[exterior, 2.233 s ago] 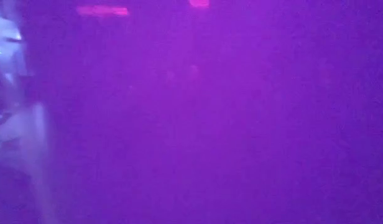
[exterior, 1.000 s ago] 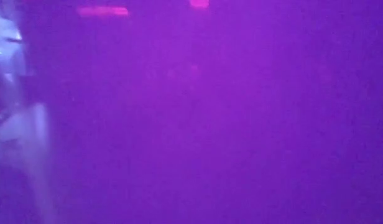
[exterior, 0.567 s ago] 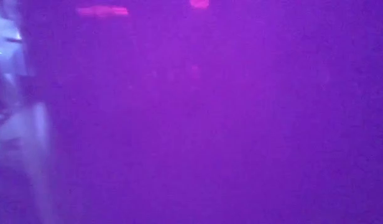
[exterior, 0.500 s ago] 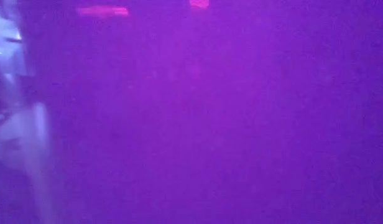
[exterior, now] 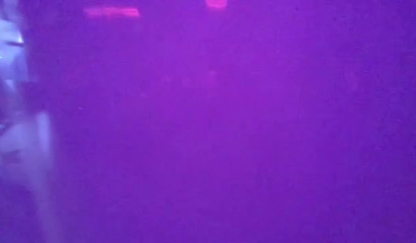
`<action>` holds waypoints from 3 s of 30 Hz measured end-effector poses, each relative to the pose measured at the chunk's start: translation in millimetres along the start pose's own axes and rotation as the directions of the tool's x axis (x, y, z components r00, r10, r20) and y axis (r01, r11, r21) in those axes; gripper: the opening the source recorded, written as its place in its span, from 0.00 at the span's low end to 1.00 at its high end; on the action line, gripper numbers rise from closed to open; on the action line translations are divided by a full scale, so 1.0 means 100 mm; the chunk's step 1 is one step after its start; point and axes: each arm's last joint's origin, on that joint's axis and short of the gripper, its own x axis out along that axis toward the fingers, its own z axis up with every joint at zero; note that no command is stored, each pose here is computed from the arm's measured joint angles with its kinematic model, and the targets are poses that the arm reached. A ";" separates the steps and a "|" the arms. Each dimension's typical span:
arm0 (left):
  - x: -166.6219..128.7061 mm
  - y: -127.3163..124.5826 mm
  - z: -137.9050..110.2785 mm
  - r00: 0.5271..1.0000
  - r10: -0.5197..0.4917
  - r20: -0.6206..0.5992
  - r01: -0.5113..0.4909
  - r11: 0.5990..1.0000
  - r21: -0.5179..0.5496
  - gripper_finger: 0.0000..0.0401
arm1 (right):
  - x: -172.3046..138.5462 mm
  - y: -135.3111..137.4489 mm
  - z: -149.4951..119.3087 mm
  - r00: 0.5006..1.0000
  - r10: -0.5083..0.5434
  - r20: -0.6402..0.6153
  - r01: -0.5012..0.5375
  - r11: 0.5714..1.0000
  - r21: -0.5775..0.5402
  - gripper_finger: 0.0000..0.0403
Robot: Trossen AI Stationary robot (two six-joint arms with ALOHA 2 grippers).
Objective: Pick & Place Mini bowls
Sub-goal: Put the top left purple bowl on the shelf
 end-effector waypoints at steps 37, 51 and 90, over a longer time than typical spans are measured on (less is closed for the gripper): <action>0.09 -0.07 0.00 0.998 0.054 -0.020 -0.053 0.998 0.025 0.07 | 0.00 0.00 0.00 1.000 0.001 0.000 -0.001 1.000 0.024 0.02; 0.10 -0.07 0.00 0.998 0.056 -0.017 -0.056 0.998 -0.002 0.07 | 0.00 0.00 0.00 1.000 0.001 0.000 -0.001 1.000 0.027 0.02; 0.20 -0.12 -0.06 0.993 0.098 -0.072 -0.099 0.995 -0.004 0.17 | 0.00 0.00 0.00 1.000 0.001 0.001 -0.001 1.000 0.027 0.02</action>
